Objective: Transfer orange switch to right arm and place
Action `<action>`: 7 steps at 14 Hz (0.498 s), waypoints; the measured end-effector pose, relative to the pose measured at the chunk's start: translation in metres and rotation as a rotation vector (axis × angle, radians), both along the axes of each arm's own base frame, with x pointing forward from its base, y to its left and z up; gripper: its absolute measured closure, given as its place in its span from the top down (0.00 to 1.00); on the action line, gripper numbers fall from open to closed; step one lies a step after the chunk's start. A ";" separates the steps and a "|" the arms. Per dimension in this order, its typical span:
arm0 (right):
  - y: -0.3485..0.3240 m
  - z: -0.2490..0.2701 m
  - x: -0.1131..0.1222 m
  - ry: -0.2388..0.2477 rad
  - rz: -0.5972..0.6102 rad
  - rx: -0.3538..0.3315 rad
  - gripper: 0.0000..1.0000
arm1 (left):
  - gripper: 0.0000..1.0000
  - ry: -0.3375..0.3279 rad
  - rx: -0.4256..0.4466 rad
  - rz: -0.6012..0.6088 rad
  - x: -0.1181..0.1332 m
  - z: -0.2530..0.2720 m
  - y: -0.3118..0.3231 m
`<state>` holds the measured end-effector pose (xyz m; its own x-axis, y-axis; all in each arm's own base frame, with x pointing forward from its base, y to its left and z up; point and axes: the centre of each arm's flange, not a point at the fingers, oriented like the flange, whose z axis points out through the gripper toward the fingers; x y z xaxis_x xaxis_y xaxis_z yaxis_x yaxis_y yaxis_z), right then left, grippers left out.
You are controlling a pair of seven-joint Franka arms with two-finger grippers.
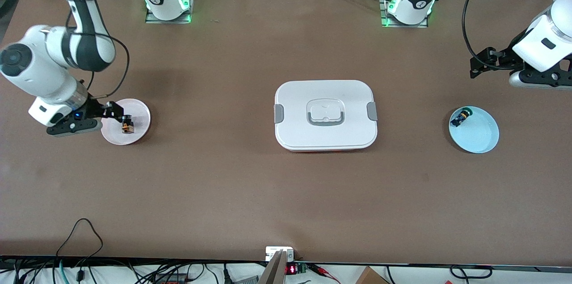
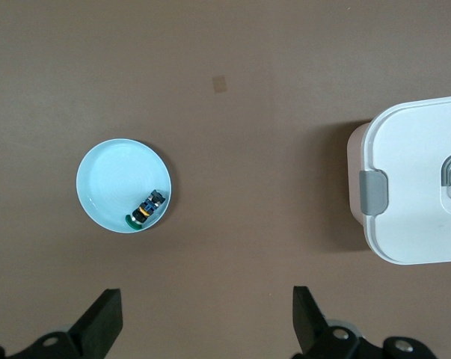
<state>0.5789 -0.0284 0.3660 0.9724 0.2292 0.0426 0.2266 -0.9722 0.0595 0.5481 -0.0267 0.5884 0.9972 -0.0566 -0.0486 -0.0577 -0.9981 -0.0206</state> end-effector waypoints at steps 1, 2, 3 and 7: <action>0.009 0.026 0.002 0.021 -0.005 0.021 1.00 | 1.00 0.000 0.000 0.000 0.000 0.000 0.000; 0.018 0.051 0.005 0.037 -0.009 0.036 1.00 | 1.00 0.000 0.000 0.000 0.000 0.000 0.000; 0.024 0.075 0.007 0.050 -0.009 0.044 1.00 | 1.00 0.001 0.000 0.000 0.000 0.000 0.000; 0.046 0.152 0.004 0.102 0.020 0.059 1.00 | 1.00 0.001 0.000 -0.001 0.000 0.000 0.000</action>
